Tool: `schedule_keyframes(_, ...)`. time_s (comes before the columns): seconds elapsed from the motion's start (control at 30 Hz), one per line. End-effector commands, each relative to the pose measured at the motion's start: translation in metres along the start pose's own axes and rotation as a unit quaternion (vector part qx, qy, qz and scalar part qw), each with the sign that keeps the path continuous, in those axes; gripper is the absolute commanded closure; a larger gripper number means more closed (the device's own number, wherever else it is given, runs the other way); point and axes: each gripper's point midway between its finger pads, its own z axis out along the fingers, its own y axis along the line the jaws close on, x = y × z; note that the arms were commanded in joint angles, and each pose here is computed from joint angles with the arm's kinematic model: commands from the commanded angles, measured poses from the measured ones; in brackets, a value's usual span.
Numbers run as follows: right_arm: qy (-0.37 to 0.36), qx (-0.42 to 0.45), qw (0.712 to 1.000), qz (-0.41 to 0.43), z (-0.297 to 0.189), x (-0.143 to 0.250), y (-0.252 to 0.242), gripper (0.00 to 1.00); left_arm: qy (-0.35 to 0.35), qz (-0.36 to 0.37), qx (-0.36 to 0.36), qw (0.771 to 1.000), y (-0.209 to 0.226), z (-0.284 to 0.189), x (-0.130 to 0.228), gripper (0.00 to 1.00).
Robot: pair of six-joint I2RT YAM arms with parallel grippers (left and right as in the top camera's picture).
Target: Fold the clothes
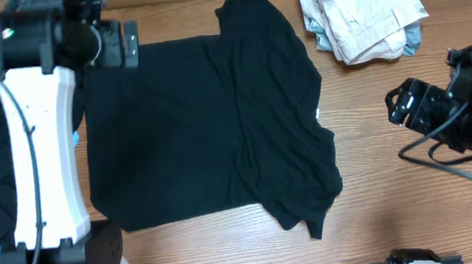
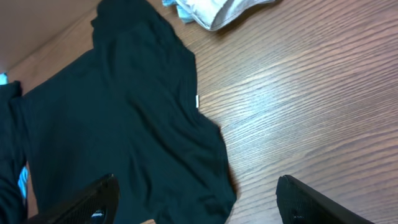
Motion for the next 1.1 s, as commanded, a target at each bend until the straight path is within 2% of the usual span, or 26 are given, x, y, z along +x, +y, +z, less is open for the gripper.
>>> schedule_keyframes(0.0, -0.024, -0.014, 0.999, -0.019, -0.019, -0.001, 0.007, 0.15, 0.046, -0.031, 0.024, 0.998, -0.007, -0.013, 0.027, 0.0)
schedule_keyframes(0.07, -0.02, -0.012, 1.0, -0.019, -0.02, 0.002, 0.006, 0.14, 0.088, -0.038, 0.022, 0.995, -0.007, -0.02, 0.05, 0.0)
schedule_keyframes(0.23, -0.013, -0.009, 1.0, -0.025, -0.02, 0.005, 0.004, 0.14, 0.103, -0.055, 0.034, 0.993, -0.014, -0.036, 0.078, 0.0)
schedule_keyframes(0.37, -0.012, -0.009, 0.999, -0.029, -0.02, 0.006, 0.004, 0.13, 0.115, -0.095, 0.001, 0.989, -0.004, -0.05, 0.119, 0.0)
schedule_keyframes(0.53, -0.016, -0.008, 0.999, -0.031, -0.018, 0.002, 0.004, 0.13, 0.095, -0.172, -0.053, 0.979, 0.013, -0.045, 0.176, 0.0)
schedule_keyframes(0.63, -0.008, -0.005, 1.0, -0.029, -0.015, 0.003, 0.003, 0.13, 0.077, -0.234, -0.106, 0.963, 0.03, -0.03, 0.212, 0.0)
schedule_keyframes(0.8, 0.008, 0.001, 1.0, -0.026, -0.006, 0.002, 0.002, 0.13, 0.042, -0.334, -0.218, 0.916, 0.067, 0.008, 0.265, 0.0)
schedule_keyframes(1.0, 0.037, 0.011, 0.999, -0.019, 0.008, 0.004, -0.002, 0.13, 0.078, -0.386, -0.223, 0.892, 0.078, 0.062, 0.303, 0.0)
schedule_keyframes(1.07, 0.049, 0.016, 0.999, -0.017, 0.012, 0.006, -0.004, 0.13, 0.092, -0.399, -0.233, 0.882, 0.086, 0.074, 0.315, 0.03)
